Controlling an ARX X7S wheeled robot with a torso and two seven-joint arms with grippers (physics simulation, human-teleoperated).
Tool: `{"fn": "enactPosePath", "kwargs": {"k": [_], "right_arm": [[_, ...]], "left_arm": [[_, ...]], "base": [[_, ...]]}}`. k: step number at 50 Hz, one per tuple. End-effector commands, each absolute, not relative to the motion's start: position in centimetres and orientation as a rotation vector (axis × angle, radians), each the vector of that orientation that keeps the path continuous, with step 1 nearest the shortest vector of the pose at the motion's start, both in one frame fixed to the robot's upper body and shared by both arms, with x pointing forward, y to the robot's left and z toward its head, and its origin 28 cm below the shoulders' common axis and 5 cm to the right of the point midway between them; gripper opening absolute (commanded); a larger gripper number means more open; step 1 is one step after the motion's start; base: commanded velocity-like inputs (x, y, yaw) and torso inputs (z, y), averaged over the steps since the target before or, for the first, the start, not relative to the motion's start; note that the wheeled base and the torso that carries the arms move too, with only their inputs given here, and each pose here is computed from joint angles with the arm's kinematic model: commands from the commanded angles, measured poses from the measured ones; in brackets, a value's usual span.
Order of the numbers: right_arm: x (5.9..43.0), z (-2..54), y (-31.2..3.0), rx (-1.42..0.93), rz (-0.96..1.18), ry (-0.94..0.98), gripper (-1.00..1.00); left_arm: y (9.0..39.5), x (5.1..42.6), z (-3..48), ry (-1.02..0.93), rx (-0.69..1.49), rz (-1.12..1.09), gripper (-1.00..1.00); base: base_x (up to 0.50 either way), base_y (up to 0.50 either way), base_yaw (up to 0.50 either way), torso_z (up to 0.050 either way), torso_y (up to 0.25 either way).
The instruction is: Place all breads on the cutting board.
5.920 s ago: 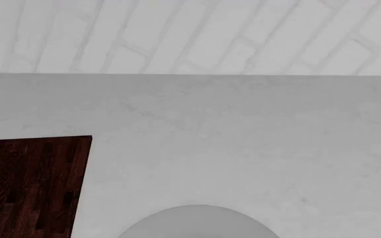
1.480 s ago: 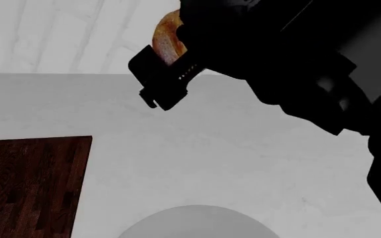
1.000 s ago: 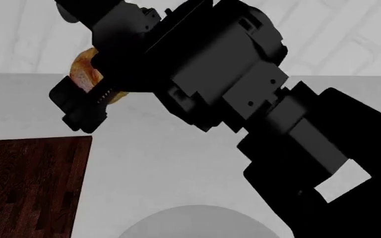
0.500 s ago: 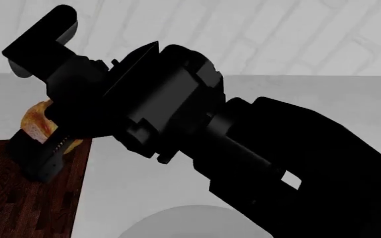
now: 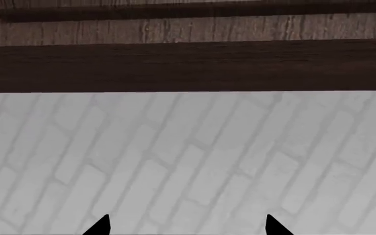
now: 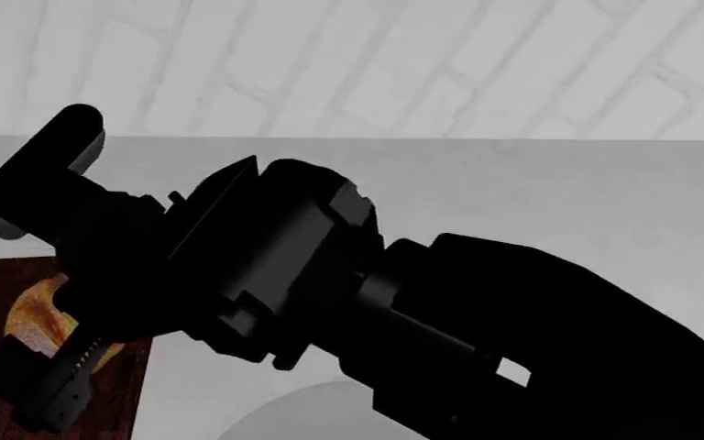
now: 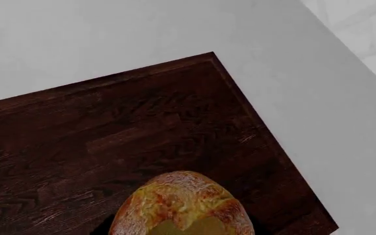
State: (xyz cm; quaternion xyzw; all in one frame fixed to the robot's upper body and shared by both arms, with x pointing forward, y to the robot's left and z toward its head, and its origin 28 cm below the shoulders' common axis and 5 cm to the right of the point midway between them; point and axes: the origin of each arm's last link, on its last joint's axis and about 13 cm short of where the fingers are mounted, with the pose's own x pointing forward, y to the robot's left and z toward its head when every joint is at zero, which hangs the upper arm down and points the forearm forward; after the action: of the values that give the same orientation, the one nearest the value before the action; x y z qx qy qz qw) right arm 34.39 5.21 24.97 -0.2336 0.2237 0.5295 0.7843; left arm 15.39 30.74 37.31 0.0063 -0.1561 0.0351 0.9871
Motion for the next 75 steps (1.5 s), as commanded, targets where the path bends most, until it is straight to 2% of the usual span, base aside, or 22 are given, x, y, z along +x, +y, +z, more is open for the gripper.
{"fn": "enactPosePath", "kwargs": {"k": [1, 17, 18, 29, 42, 51, 58, 63, 75], "right_arm": [[33.7, 23.2, 5.6, -0.540, 1.186, 0.498, -1.00], [33.0, 22.3, 6.0, -0.549, 1.219, 0.504, -1.00], [33.0, 22.4, 6.0, -0.551, 1.219, 0.498, 1.00], [33.0, 24.0, 6.3, -0.539, 1.216, 0.442, 1.00], [33.1, 29.4, 6.7, -0.496, 1.203, 0.312, 1.00], [32.4, 31.8, 6.8, -0.562, 1.173, 0.259, 1.00], [31.5, 32.7, 3.0, -0.557, 1.068, 0.269, 1.00], [29.4, 34.7, 0.8, -0.576, 1.027, 0.248, 1.00], [26.6, 36.5, -2.6, -0.627, 0.894, 0.234, 1.00]], "left_arm": [[30.8, 15.0, 37.3, -0.316, 0.015, 0.078, 1.00], [30.9, 14.5, 37.3, -0.320, 0.016, 0.087, 1.00], [30.9, 14.5, 37.3, -0.320, 0.016, 0.087, 1.00], [30.9, 14.4, 37.4, -0.323, 0.016, 0.087, 1.00], [30.7, 14.5, 37.8, -0.335, 0.015, 0.075, 1.00], [30.5, 14.5, 37.7, -0.335, 0.018, 0.066, 1.00], [30.5, 15.3, 37.1, -0.332, 0.006, 0.051, 1.00], [30.6, 15.6, 37.1, -0.331, 0.005, 0.050, 1.00], [30.8, 15.6, 36.6, -0.332, -0.015, 0.045, 1.00]], "base": [[0.00, 0.00, 0.00, 0.000, 0.000], [0.00, 0.00, 0.00, 0.000, 0.000], [0.00, 0.00, 0.00, 0.000, 0.000], [0.00, 0.00, 0.00, 0.000, 0.000], [0.00, 0.00, 0.00, 0.000, 0.000], [0.00, 0.00, 0.00, 0.000, 0.000], [0.00, 0.00, 0.00, 0.000, 0.000], [0.00, 0.00, 0.00, 0.000, 0.000], [0.00, 0.00, 0.00, 0.000, 0.000]]}}
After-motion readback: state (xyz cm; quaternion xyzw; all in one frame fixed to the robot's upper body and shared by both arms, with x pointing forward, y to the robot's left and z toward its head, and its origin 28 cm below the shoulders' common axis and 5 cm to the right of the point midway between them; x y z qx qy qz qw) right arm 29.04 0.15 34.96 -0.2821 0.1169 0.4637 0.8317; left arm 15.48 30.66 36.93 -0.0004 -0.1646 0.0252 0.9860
